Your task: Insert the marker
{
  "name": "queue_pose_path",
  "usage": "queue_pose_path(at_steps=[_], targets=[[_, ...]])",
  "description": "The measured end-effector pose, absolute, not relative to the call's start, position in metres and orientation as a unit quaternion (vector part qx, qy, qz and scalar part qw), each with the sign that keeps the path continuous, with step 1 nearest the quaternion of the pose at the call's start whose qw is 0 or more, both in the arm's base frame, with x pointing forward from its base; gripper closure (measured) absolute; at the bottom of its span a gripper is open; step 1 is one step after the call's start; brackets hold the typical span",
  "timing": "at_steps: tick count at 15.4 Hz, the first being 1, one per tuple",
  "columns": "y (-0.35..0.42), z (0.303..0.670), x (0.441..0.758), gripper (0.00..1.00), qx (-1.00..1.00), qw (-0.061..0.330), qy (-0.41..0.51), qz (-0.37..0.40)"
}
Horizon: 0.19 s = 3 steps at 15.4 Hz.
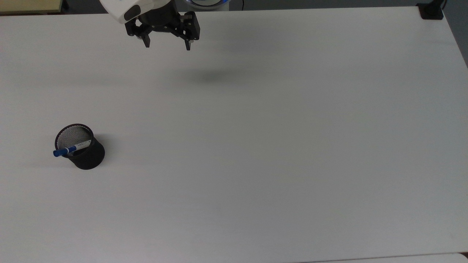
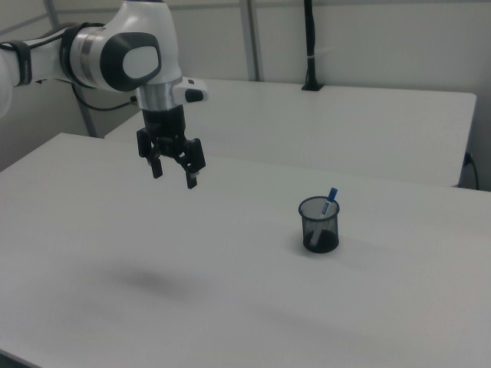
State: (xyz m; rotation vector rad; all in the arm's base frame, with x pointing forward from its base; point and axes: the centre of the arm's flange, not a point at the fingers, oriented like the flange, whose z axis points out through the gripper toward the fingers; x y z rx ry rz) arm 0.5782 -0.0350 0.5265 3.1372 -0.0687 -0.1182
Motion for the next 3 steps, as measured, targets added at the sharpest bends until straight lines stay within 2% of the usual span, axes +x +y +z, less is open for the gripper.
queue_pose_path(at_steps=[3], targets=[[-0.0347, 0.5264, 0.5780, 0.00, 0.999, 0.001, -0.022, -0.038]])
